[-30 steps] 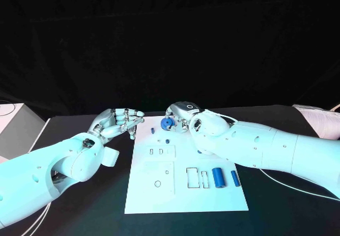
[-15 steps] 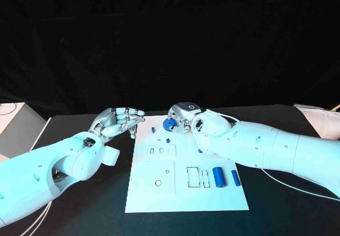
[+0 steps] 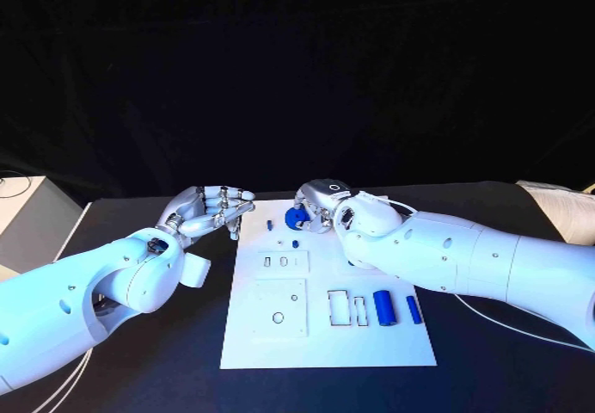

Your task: Assemble the parts on the task board

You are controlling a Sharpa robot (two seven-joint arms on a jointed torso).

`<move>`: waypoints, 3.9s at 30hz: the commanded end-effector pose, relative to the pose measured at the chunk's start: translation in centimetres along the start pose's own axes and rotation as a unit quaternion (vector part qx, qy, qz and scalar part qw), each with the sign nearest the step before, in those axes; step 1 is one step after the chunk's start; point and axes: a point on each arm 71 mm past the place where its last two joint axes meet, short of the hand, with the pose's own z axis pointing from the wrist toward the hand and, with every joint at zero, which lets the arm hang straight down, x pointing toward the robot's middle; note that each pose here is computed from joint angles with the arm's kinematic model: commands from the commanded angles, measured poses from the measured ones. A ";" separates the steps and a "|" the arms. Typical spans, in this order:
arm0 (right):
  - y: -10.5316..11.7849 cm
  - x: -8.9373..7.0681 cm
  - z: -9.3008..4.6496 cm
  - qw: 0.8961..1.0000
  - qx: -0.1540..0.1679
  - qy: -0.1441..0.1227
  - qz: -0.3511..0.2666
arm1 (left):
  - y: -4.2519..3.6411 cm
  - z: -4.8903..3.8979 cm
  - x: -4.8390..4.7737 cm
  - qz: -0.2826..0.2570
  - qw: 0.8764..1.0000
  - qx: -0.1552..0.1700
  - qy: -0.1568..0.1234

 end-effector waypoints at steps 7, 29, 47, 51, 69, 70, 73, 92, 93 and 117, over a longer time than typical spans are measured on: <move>0.2 0.2 0.1 1.000 -0.006 0.006 -0.008 | -0.16 0.07 0.21 -0.005 1.000 0.005 0.006; -1.0 0.3 -0.7 1.000 0.000 0.022 0.005 | -0.18 -0.03 0.04 -0.003 1.000 0.005 0.004; -8.2 -3.6 -6.3 0.983 0.022 -0.022 0.180 | 0.46 0.17 -0.39 -0.018 1.000 0.005 0.009; -11.0 -3.8 -7.8 0.980 0.034 0.002 0.198 | 0.72 0.14 -0.08 -0.028 0.999 0.005 0.029; -17.8 -3.0 -11.3 0.985 0.076 0.039 0.149 | 1.93 -0.20 0.45 -0.009 0.998 -0.015 0.057; -17.9 -2.9 -11.3 0.985 0.078 0.040 0.149 | 2.01 -0.22 0.50 -0.007 0.998 -0.018 0.058; -18.0 -2.6 -11.2 0.985 0.081 0.039 0.147 | 2.13 -0.27 0.59 -0.003 0.998 -0.022 0.063; -16.9 -1.1 -9.3 0.984 0.091 0.034 0.149 | 2.21 -0.40 0.91 0.012 0.997 -0.027 0.076; -16.9 -1.0 -9.2 0.984 0.090 0.036 0.150 | 2.20 -0.40 0.89 0.012 0.997 -0.027 0.075; -16.7 -0.1 -8.5 0.983 0.098 0.052 0.146 | 2.09 -0.52 0.58 0.013 0.998 -0.025 0.063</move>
